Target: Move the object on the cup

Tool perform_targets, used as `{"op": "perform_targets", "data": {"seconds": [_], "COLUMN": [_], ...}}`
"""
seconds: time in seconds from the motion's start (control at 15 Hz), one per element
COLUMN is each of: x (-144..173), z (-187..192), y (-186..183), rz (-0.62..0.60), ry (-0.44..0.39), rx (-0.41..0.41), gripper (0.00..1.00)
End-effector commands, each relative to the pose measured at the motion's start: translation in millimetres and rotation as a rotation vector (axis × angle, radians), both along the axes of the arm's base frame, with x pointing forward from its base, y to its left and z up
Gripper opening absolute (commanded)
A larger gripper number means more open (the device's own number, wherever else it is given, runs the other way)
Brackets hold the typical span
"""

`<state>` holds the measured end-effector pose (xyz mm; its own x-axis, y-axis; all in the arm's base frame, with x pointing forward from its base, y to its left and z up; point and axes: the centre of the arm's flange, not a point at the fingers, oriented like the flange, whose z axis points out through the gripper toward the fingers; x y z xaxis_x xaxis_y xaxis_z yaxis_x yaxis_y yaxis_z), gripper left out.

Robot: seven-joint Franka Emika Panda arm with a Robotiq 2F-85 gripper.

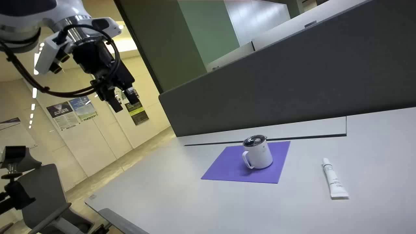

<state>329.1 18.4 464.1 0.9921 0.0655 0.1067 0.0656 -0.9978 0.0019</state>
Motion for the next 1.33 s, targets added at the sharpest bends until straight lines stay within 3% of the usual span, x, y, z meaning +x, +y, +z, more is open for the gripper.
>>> {"op": "perform_targets", "data": {"seconds": [0.0,0.53,0.93,1.0,1.07,1.27], "x": [0.0,0.0,116.1,133.5,151.4,205.2], "z": [-0.1,-0.1,7.8,3.4,-1.0,-21.2], "y": [0.0,0.0,-20.8,-23.2,-25.8,-33.3], "rz": [0.0,0.0,0.118,0.14,0.16,0.227], "ry": [0.0,0.0,-0.156,-0.174,-0.18,-0.157], "rx": [0.0,0.0,-0.074,-0.096,-0.113,-0.148], "gripper": [1.0,1.0,1.0,0.75,0.74,0.53]}}
